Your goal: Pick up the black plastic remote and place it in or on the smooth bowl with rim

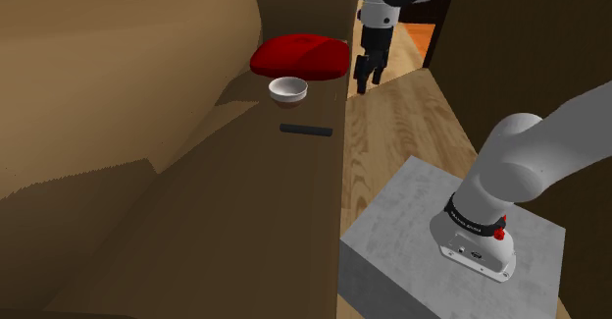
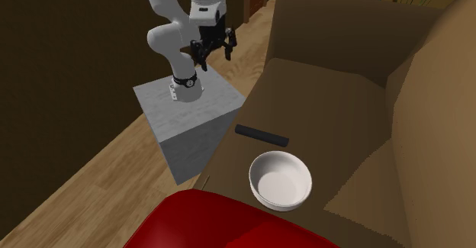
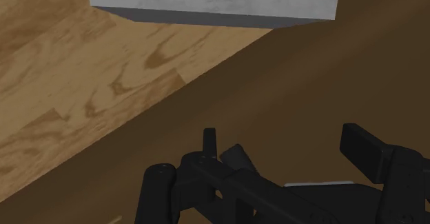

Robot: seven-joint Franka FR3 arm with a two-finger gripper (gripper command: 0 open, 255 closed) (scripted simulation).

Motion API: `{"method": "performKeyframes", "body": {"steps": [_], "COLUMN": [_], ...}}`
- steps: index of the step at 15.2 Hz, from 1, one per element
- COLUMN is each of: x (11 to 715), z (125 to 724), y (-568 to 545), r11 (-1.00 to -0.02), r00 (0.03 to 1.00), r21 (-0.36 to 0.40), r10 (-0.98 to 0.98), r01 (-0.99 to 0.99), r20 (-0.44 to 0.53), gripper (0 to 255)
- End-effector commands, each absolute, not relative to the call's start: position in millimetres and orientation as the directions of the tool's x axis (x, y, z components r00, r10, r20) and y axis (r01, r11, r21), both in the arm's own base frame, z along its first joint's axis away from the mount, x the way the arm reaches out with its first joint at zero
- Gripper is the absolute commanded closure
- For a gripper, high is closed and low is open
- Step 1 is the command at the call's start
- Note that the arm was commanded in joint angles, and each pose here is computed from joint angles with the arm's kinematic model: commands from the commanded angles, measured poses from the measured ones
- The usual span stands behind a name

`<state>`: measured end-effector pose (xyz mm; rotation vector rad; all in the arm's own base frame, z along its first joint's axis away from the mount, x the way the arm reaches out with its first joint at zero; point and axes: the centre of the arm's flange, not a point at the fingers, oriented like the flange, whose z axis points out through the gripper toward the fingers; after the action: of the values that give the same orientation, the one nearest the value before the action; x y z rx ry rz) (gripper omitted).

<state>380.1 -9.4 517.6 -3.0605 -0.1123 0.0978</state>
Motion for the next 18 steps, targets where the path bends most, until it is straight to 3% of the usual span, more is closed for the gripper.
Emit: {"method": "performKeyframes", "body": {"steps": [1, 18], "x": [397.9, 546.5], "z": [498.6, 354.5], "y": [-5.0, 38.3], "r11": [-0.990, -0.866], "r00": [0.991, 0.868], "r21": [-0.078, -0.058], "r10": [0.125, 0.497], "r01": [0.121, 0.497], "r20": [-0.050, 0.011], "gripper": [0, 0]}}
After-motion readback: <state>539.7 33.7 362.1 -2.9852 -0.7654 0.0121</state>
